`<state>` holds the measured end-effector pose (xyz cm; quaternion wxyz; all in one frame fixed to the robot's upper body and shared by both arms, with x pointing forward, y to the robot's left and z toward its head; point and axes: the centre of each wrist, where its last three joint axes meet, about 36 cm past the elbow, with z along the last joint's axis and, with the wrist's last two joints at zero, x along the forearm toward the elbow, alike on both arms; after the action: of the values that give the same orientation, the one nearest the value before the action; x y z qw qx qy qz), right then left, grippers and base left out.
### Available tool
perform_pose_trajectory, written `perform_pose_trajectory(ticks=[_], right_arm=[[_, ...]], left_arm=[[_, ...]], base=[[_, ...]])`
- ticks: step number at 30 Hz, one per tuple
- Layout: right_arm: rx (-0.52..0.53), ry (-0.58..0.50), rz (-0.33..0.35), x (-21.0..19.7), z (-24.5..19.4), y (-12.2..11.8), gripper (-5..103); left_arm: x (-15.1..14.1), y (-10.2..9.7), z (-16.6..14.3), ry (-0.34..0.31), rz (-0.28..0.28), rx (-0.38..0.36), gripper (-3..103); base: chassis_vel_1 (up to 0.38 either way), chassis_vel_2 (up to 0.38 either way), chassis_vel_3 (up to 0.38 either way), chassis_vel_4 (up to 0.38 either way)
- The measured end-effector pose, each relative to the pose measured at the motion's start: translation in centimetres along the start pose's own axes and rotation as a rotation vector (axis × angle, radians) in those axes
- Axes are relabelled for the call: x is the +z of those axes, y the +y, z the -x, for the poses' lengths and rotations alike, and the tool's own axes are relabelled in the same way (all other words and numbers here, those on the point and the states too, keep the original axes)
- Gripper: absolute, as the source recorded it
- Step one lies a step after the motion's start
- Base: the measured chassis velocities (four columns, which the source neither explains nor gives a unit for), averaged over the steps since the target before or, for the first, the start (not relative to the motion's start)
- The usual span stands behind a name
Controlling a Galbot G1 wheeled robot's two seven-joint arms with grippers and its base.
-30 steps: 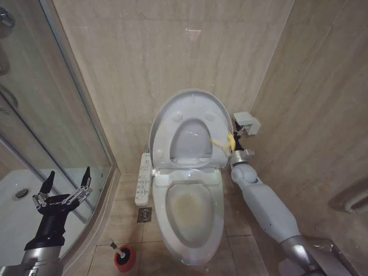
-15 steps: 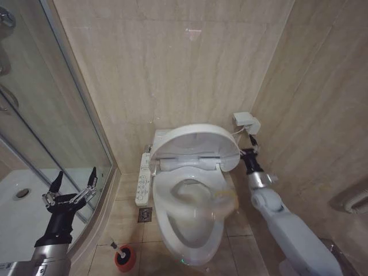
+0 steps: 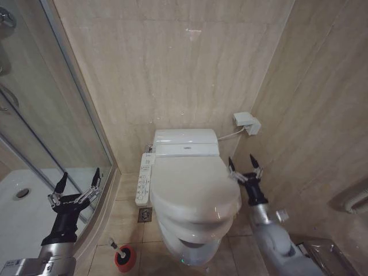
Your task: Open the toilet lid, clean the toilet bowl with a toilet brush, close the toilet lid, and flush.
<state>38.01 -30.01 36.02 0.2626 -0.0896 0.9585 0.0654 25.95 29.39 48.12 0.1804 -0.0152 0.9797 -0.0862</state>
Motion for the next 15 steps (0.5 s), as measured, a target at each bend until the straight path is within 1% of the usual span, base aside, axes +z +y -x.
perform_pose_trajectory(ticks=[4, 6, 8, 9, 11, 14, 15], right_arm=[[0.01, 0.022, 0.002, 0.5, -2.6, 1.1, 100], [0.01, 0.034, -0.003, 0.9, -3.2, 1.2, 100], [0.004, 0.056, -0.028, 1.8, -4.3, 1.1, 100], [0.004, 0.056, -0.028, 1.8, -4.3, 1.1, 100], [0.001, 0.078, -0.047, 2.6, -5.1, 0.8, 100], [-0.002, 0.096, -0.062, 3.7, -6.1, 0.3, 100], [-0.002, 0.096, -0.062, 3.7, -6.1, 0.3, 100]], left_arm=[[0.4, 0.0, 0.1, 0.002, -0.005, -0.005, 100], [0.8, 0.1, 0.2, 0.008, -0.007, -0.005, 100], [2.0, 0.9, 0.5, 0.031, 0.003, -0.003, 100], [2.0, 0.9, 0.5, 0.031, 0.003, -0.003, 100], [3.3, 2.0, 0.6, 0.063, 0.028, -0.006, 100], [3.6, 2.5, 0.5, 0.09, 0.046, -0.005, 100], [3.6, 2.5, 0.5, 0.09, 0.046, -0.005, 100]], base=[[0.0, 0.0, 0.0, 0.0], [0.0, 0.0, 0.0, 0.0], [0.0, 0.0, 0.0, 0.0], [0.0, 0.0, 0.0, 0.0], [0.0, 0.0, 0.0, 0.0], [0.0, 0.0, 0.0, 0.0], [0.0, 0.0, 0.0, 0.0]])
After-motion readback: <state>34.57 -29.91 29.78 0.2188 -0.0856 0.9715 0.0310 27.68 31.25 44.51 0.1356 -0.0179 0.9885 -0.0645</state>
